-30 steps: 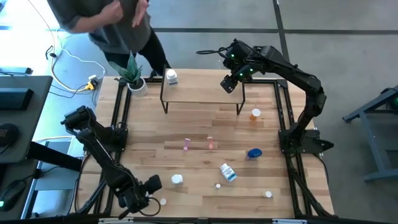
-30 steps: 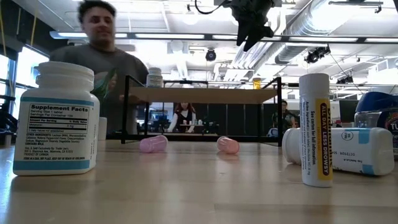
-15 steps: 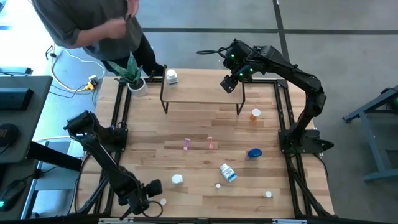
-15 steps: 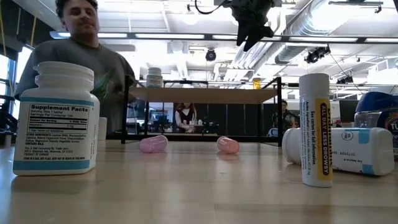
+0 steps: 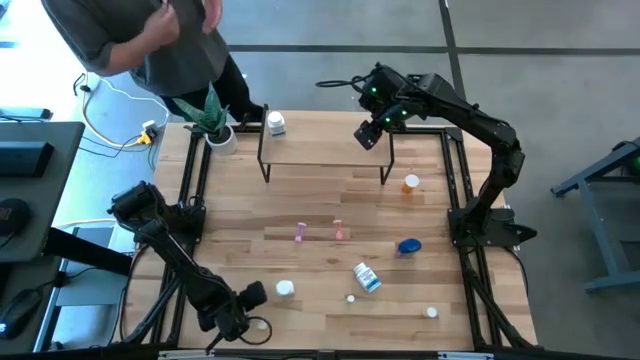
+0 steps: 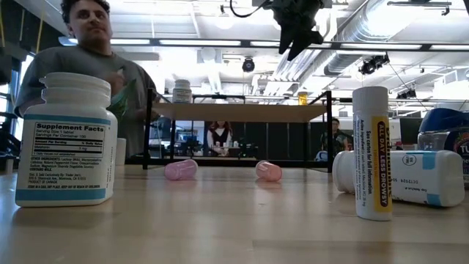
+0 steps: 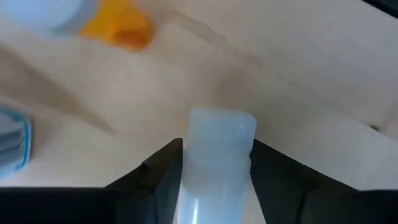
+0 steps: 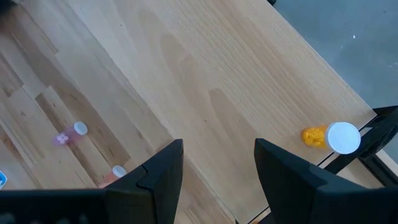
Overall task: Pick and place medicine bottles onto shelf by color
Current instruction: Put the white pill bottle on the shelf
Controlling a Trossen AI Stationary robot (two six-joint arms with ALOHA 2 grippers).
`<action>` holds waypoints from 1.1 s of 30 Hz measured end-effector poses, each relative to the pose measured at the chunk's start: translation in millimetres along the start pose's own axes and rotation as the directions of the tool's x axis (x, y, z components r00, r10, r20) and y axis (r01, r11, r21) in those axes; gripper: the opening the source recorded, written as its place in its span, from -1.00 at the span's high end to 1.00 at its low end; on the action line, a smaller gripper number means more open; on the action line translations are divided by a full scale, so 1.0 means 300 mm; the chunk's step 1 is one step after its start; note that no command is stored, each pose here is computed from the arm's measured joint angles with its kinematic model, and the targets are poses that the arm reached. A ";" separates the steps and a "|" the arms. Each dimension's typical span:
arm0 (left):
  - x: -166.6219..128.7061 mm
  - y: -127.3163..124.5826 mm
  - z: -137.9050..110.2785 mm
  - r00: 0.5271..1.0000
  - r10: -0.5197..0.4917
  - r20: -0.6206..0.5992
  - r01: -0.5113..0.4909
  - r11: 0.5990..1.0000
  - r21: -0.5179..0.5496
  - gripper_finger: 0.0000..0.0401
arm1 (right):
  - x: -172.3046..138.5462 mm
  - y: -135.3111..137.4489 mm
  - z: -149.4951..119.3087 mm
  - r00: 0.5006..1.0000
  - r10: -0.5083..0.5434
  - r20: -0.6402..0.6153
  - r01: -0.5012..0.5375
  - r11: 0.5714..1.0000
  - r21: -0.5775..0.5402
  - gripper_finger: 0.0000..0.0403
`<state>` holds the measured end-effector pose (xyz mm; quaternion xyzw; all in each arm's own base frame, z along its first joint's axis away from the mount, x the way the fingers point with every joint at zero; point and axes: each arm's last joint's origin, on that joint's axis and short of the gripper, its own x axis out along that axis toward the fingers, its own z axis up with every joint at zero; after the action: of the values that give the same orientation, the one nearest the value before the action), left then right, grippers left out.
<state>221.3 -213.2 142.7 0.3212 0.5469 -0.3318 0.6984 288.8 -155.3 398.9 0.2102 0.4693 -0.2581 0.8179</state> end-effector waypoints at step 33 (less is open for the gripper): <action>-0.201 0.107 -0.144 0.847 0.462 -0.261 -0.439 0.335 -0.834 0.31 | -0.044 0.094 -0.034 0.990 0.140 -0.002 -0.140 0.989 -0.052 0.06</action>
<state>212.7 -153.1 195.9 0.0559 0.5181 0.1950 0.8309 294.1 -124.4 408.4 0.2208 0.4591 -0.1880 0.8397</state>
